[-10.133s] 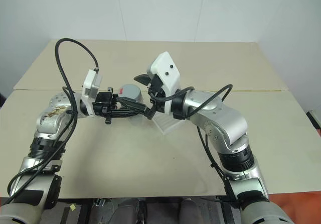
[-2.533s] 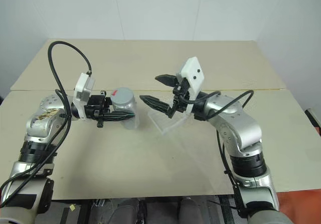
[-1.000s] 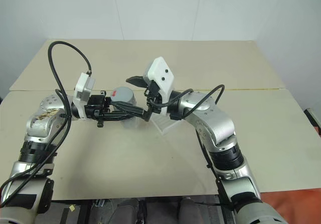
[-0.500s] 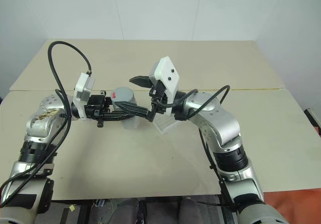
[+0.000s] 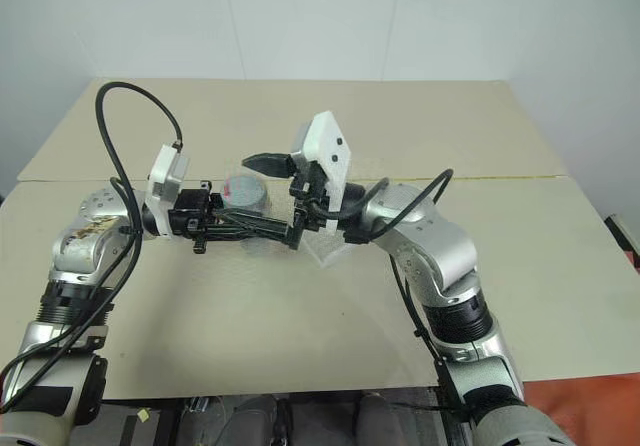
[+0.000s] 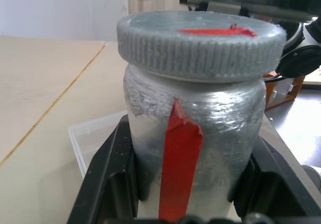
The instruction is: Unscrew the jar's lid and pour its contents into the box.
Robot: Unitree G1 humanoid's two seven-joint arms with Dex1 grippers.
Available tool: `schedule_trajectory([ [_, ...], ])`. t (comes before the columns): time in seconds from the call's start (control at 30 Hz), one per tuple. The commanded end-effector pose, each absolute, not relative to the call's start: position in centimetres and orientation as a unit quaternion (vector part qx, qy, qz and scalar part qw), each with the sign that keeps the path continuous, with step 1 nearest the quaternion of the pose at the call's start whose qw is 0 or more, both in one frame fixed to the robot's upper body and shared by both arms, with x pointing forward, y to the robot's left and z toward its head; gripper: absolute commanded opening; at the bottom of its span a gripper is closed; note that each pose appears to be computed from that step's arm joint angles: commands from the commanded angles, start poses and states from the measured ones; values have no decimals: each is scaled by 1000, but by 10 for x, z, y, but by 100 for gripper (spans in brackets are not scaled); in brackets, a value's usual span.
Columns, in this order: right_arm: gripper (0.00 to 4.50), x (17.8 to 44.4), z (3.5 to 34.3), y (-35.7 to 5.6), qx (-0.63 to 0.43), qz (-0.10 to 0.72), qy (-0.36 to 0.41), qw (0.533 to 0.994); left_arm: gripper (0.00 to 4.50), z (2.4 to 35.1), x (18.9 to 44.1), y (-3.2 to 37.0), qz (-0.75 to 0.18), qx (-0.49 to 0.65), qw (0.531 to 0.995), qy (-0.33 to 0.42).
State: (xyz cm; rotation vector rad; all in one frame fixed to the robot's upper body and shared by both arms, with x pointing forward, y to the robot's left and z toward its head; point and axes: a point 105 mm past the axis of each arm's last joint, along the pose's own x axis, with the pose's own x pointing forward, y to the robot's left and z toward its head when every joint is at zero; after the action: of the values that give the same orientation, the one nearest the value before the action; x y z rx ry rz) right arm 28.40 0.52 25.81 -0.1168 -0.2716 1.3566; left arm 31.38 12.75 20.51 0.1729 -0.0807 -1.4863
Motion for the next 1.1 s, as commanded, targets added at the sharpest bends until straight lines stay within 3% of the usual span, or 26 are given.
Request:
schedule_trajectory([
  [0.03, 448, 285, 268, 10, -68, 621, -143, 768, 191, 214, 311, 128, -677, 92, 728, -54],
  [1.1, 448, 290, 270, 20, -67, 626, -140, 764, 191, 213, 309, 128, -675, 92, 730, -52],
])
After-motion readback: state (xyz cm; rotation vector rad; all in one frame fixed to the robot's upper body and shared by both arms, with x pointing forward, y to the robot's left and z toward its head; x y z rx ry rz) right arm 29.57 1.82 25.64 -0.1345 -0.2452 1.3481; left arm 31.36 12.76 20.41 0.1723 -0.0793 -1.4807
